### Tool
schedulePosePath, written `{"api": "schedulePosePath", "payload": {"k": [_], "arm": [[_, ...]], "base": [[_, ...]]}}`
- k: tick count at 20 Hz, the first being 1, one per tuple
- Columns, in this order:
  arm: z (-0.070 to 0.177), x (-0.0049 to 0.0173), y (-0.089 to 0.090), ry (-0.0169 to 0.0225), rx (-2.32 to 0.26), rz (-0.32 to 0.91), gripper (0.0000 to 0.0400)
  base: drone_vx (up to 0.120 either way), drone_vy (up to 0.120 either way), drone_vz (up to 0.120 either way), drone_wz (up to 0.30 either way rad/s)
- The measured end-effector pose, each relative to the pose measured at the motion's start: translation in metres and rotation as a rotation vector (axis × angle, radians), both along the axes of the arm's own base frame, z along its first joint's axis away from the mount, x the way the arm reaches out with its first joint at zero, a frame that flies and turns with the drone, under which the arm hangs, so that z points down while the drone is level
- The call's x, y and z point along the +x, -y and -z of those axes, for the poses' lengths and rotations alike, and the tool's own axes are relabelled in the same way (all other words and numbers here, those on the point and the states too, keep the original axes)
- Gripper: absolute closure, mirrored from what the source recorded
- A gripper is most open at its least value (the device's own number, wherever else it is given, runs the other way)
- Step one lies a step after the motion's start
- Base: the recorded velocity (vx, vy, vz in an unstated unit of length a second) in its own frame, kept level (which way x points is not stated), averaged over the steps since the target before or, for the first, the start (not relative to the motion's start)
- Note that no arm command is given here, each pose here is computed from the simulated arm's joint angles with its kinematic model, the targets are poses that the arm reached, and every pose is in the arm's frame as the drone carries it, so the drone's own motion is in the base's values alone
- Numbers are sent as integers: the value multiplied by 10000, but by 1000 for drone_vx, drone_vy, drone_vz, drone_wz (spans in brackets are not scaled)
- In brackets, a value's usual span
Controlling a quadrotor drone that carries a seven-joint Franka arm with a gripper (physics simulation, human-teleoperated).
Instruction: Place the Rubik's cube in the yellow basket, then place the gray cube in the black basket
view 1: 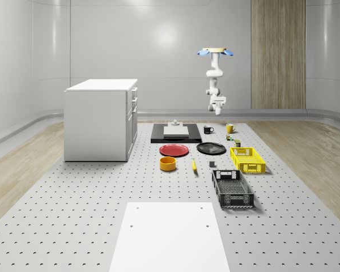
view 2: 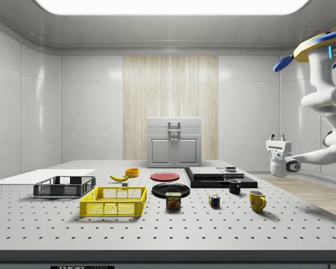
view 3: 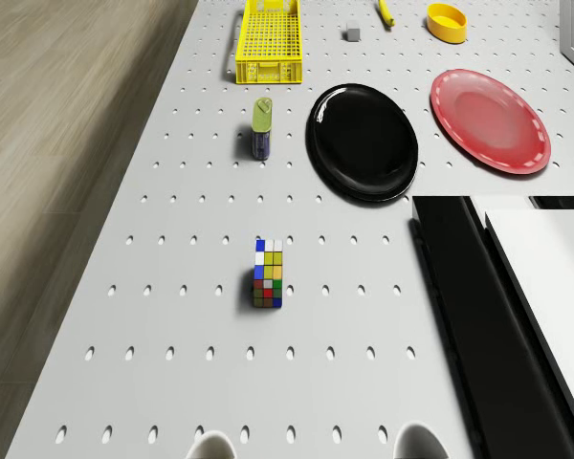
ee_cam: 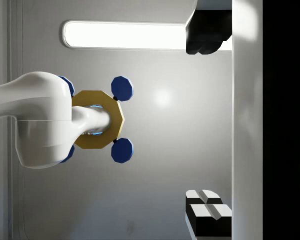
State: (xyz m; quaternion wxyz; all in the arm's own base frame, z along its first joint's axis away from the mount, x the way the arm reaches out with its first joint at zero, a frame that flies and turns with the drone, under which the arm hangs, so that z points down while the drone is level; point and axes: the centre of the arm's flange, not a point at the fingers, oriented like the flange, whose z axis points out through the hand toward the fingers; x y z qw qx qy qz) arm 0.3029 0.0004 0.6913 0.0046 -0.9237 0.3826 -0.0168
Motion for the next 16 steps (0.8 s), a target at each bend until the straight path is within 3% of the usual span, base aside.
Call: {"api": "schedulePosePath", "payload": {"k": [16], "arm": [[3,-12,-61,121,-617,14,0]], "base": [[120,0,0,0]]}}
